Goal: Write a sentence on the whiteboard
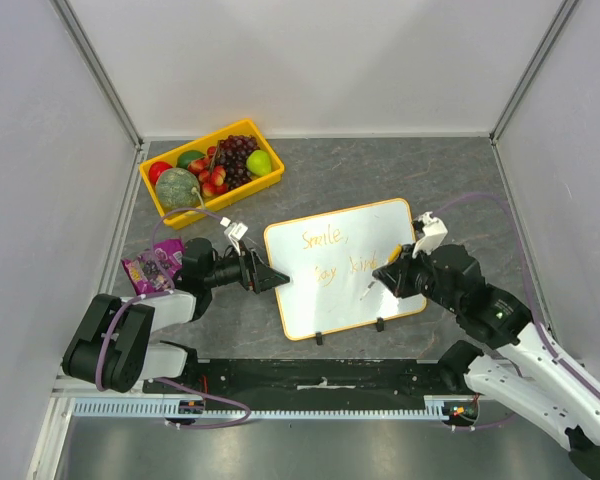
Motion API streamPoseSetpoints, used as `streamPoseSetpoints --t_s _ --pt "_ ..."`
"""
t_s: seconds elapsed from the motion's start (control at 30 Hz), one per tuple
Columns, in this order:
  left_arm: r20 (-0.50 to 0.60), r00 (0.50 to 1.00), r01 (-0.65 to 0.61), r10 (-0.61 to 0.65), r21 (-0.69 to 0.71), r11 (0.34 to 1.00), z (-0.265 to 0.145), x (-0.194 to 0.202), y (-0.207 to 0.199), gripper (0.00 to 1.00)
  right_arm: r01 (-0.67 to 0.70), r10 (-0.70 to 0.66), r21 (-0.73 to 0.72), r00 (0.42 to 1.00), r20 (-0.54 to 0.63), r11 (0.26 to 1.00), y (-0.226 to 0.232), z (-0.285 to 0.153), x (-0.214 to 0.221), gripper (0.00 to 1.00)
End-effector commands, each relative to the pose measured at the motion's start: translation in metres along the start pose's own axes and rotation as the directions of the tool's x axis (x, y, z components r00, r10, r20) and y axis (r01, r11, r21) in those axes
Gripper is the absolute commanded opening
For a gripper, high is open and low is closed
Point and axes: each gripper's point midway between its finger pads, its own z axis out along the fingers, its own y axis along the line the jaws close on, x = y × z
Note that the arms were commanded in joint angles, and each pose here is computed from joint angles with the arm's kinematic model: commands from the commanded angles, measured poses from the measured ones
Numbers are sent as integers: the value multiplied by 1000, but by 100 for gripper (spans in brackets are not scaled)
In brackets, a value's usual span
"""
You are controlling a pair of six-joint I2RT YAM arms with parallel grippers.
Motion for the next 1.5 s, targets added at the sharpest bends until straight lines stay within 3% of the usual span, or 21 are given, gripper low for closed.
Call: streamPoseSetpoints --t_s 0.0,0.37,0.63,0.83,1.1,1.47 --pt "14 998 -65 65 9 998 1 -6 -1 93 89 -97 64 987 131 994 2 -13 -52 0" --pt "14 998 -63 63 9 998 1 -6 -1 93 222 -255 234 960 120 947 -7 -17 -103 0" --pt "7 998 -57 57 14 998 2 -5 -1 93 243 -277 304 958 72 921 -27 -12 -118 0" --pt "5 999 -54 54 16 998 2 -5 -1 93 204 -220 296 975 21 933 -50 -7 -119 0" --pt "4 999 -54 54 18 998 2 -5 -2 93 67 -56 253 997 -49 965 -84 1 -87 0" --pt "5 999 -53 53 22 998 2 -5 -2 93 -87 -1 512 986 169 855 -136 -44 -117 0"
